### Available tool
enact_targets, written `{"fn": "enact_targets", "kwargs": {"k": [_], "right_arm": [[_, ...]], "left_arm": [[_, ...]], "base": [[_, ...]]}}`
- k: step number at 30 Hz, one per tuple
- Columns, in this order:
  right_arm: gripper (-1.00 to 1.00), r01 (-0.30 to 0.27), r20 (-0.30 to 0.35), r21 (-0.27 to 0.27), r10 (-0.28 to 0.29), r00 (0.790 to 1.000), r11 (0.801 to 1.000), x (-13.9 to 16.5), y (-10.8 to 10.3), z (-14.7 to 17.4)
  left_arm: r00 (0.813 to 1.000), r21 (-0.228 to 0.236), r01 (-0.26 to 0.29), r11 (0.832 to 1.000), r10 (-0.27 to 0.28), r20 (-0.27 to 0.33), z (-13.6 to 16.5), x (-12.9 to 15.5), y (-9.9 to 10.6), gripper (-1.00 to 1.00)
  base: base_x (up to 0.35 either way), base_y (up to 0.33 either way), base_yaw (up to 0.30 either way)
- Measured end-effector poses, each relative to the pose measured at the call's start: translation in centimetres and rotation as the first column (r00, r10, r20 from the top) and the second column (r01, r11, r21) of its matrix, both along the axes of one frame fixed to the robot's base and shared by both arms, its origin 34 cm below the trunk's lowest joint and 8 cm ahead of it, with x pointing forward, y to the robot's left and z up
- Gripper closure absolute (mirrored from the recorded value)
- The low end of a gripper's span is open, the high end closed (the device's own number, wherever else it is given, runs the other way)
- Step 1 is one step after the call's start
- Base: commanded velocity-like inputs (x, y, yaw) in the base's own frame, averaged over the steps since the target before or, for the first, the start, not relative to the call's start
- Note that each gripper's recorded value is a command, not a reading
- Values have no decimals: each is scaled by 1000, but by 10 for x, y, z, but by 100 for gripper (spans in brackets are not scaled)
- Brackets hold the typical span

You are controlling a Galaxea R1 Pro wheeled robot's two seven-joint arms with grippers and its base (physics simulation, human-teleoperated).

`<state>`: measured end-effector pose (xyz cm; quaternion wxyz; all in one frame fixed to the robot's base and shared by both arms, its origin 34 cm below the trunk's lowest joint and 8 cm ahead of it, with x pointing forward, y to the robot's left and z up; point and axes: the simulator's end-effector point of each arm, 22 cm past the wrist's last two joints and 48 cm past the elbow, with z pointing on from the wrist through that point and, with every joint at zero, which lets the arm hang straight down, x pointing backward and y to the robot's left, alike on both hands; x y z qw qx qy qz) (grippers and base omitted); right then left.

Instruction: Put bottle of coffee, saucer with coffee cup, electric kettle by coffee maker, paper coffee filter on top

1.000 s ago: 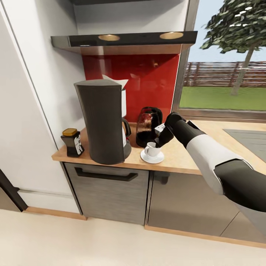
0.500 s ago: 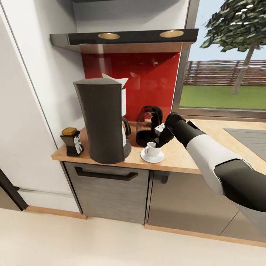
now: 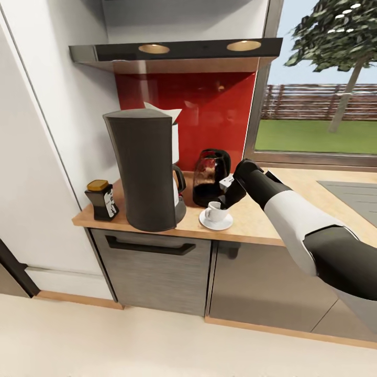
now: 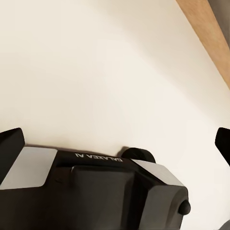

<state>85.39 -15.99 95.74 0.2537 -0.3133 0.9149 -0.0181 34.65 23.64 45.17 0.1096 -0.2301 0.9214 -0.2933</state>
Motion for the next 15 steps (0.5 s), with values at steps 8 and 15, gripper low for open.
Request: {"fn": "enact_targets", "kwargs": {"k": [8,15], "right_arm": [[100,0,-2,0,0,1000,1000,0,0,-1],[100,0,-8,0,0,1000,1000,1,0,-6]], "left_arm": [[1000,0,0,1000,0,-2,0,-1,0,-100],[1000,0,0,1000,0,-8,-2,-2,0,-100]], "base": [[0,0,0],[0,0,0]]}}
